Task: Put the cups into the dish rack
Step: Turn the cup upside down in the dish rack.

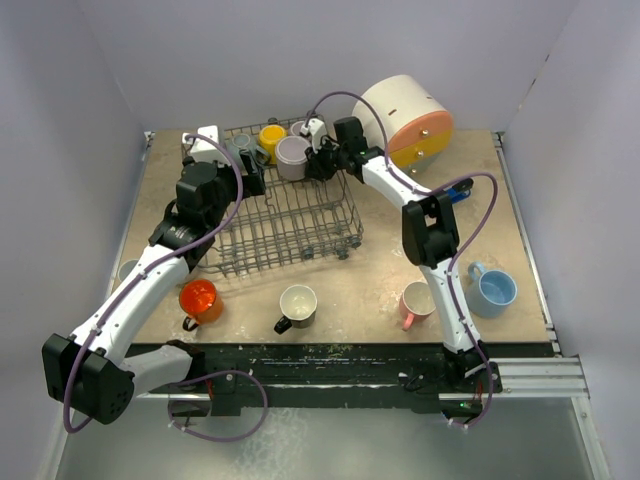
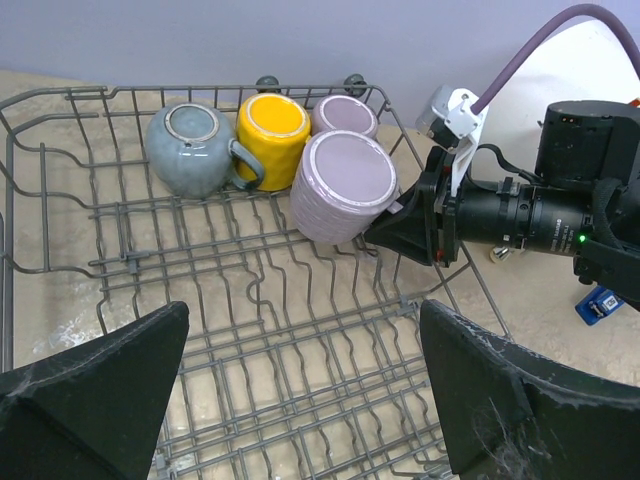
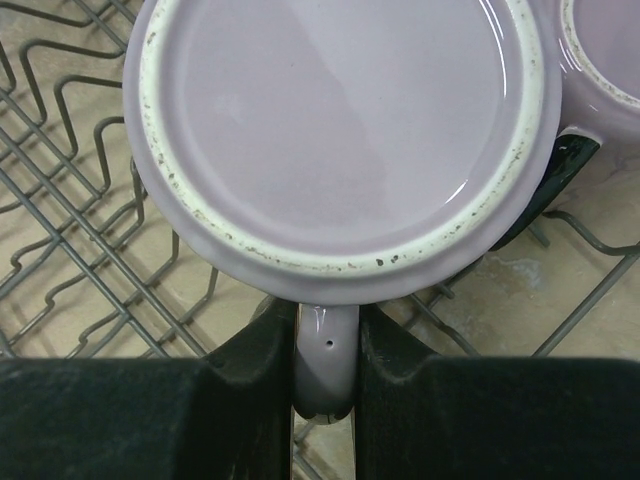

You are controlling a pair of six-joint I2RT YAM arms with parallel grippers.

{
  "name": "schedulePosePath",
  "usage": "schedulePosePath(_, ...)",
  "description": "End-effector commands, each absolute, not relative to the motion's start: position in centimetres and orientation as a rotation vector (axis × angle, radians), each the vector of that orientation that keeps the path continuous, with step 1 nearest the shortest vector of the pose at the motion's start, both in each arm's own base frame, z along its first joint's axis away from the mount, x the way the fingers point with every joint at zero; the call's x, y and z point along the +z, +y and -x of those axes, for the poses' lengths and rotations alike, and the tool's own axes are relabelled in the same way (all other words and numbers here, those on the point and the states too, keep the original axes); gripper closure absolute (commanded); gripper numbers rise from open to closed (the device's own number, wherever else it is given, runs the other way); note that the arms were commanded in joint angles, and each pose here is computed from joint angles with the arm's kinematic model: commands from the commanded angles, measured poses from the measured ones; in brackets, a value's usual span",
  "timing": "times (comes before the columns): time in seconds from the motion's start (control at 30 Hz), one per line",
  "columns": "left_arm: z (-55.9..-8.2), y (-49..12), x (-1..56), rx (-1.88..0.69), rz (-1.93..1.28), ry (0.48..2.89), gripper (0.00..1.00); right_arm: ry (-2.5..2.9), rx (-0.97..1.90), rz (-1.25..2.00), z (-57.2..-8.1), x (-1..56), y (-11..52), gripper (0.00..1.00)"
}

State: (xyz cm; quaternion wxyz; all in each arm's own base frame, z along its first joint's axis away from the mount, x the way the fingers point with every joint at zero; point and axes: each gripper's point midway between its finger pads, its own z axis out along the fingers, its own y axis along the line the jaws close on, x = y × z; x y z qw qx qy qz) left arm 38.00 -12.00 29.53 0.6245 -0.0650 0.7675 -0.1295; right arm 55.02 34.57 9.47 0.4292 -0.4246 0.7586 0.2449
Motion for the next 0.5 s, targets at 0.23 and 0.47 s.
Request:
schedulePosePath(0.23,-38.4,-11.8,31.5,-0.322,0.177,1.689,0.01,1.633,0.5,1.113,-57.6,16.1,35.4,1.0)
schedulePosePath(0.47,-38.3,-11.7,31.3,-0.321,0.18,1.692,0.01,1.652,0.451,1.124,-57.9,15.3,34.6,1.0)
